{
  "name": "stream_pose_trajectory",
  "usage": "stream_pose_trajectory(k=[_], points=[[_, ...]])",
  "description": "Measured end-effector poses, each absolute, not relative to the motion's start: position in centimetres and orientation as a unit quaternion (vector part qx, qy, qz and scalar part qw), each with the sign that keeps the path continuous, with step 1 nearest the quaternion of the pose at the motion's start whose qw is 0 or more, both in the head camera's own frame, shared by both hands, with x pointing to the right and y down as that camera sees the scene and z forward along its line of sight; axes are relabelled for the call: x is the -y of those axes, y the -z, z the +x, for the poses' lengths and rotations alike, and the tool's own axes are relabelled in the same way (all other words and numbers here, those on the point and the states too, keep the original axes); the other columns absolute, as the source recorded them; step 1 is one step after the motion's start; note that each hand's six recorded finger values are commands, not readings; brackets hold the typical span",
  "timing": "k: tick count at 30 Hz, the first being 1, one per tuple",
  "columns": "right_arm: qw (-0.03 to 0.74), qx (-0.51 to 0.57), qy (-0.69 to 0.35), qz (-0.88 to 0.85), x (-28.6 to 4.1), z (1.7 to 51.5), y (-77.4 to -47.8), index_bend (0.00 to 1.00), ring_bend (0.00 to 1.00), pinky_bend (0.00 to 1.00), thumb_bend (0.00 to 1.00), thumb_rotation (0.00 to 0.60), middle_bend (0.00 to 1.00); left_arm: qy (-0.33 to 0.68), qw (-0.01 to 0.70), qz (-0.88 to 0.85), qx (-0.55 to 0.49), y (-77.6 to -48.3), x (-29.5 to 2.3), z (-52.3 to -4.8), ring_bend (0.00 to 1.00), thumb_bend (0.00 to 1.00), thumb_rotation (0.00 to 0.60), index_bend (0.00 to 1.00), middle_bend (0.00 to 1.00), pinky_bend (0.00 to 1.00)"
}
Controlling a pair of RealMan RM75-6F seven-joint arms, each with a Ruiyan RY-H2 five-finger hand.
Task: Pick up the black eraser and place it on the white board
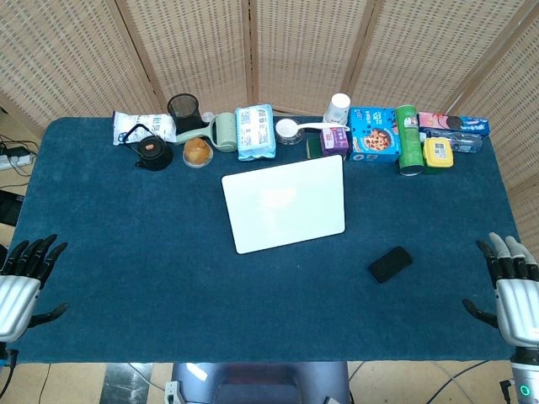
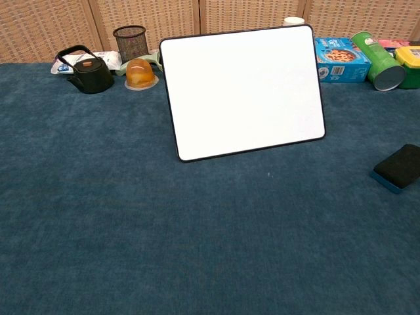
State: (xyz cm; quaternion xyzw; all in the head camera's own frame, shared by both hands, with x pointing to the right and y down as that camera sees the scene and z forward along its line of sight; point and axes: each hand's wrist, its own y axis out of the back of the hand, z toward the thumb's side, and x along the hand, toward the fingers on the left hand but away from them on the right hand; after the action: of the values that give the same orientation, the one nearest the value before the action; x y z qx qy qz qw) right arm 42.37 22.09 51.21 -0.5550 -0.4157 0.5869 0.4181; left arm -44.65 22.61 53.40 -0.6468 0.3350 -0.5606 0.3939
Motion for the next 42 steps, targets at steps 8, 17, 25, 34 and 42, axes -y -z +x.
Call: stream_pose_trajectory(k=[8,17,25,34,42], points=[[0.414,0.427,-0.566,-0.571,-21.8,42.5,-51.9,0.14,0.10,0.18,0.00,0.600,0.12,0.555,0.393,-0.651,-0.336,-53.3,-22.7,-44.4,0.00,0.19,0.600,0.00,0.00,0.00],[0.412,0.374,-0.537,-0.634,-20.3,42.3,-56.0,0.19,0.12,0.22,0.00,0.600,0.14,0.553,0.396,-0.651,-0.337,-53.2,-22.8,-44.6,0.00,0.19,0.600,0.00,0.00,0.00],[0.402,0.280,-0.524,-0.696,-18.0,41.2,-61.4,0.21,0.13,0.24,0.00,0.600,0.17,0.557,0.390,-0.648,-0.341,-53.4,-22.6,-44.5,0.00,0.17,0.600,0.00,0.00,0.00],[0.423,0.208,-0.507,-0.722,-16.8,39.2,-65.9,0.26,0.14,0.28,0.00,0.600,0.21,0.569,0.387,-0.645,-0.332,-53.9,-22.3,-44.4,0.00,0.15,0.600,0.00,0.00,0.00],[0.432,0.165,-0.506,-0.729,-16.6,37.9,-68.9,0.26,0.15,0.30,0.00,0.600,0.21,0.572,0.386,-0.644,-0.331,-54.1,-22.2,-44.4,0.00,0.15,0.600,0.00,0.00,0.00]])
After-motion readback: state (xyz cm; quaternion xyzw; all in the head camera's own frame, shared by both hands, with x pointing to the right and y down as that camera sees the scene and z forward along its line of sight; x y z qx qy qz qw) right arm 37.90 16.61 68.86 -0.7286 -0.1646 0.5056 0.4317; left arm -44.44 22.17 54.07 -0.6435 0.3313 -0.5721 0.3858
